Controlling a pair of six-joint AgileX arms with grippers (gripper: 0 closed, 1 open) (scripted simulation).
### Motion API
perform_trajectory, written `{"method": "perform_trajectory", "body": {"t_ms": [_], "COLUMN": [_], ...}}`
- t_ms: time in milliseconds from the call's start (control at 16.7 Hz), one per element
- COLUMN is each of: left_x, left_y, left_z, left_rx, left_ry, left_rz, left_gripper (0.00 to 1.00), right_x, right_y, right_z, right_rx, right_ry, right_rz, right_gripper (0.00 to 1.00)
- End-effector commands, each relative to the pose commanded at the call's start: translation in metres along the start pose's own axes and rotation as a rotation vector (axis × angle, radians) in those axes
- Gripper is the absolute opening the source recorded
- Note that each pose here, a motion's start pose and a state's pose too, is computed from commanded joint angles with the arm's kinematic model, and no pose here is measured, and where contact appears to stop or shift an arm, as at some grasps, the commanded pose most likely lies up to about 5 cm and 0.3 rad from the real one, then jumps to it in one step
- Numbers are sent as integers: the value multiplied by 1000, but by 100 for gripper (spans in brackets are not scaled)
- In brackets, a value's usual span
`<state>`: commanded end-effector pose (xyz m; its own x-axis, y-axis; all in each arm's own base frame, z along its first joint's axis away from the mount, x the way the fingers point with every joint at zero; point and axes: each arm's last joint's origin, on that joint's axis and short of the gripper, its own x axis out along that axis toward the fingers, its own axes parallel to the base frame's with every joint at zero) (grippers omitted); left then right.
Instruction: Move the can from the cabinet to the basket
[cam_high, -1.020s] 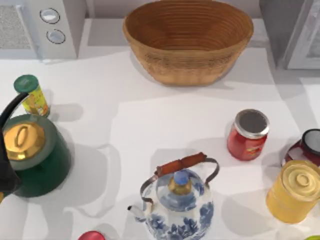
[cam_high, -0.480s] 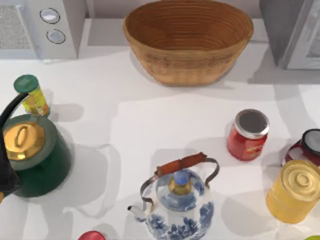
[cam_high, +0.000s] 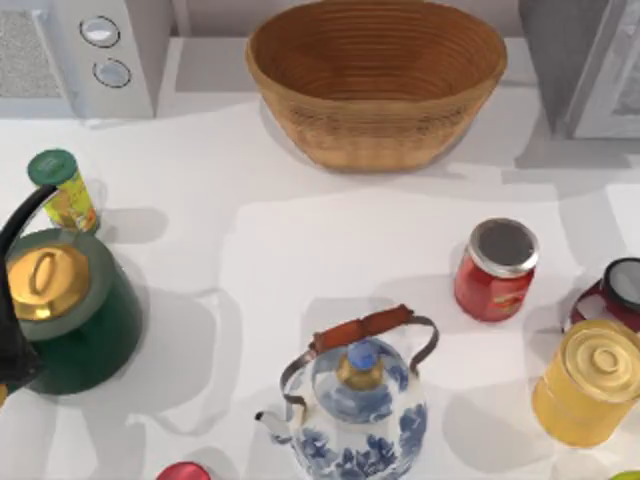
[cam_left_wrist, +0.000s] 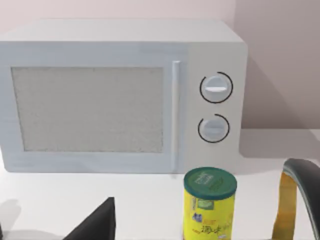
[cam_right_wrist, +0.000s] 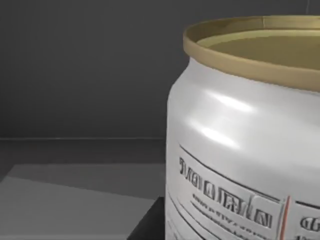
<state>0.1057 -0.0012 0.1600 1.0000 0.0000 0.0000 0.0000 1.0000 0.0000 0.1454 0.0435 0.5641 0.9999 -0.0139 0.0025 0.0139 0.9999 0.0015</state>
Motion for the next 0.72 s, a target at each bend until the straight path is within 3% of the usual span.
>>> {"method": "perform_trajectory", "body": {"t_ms": [360,720], "left_x": [0,0], "left_y": [0,0], "left_z": [0,0], "left_rx": [0,0], "left_ry": [0,0], "left_rz": [0,0], "left_gripper": [100,100], "right_x": [-9,-22], "right_y": [-13,-27], "right_z": [-37,-150], "right_rx": [-5,-18], "right_ry": [15,81], "right_rz": [-37,-26], "right_gripper": [0,0]}}
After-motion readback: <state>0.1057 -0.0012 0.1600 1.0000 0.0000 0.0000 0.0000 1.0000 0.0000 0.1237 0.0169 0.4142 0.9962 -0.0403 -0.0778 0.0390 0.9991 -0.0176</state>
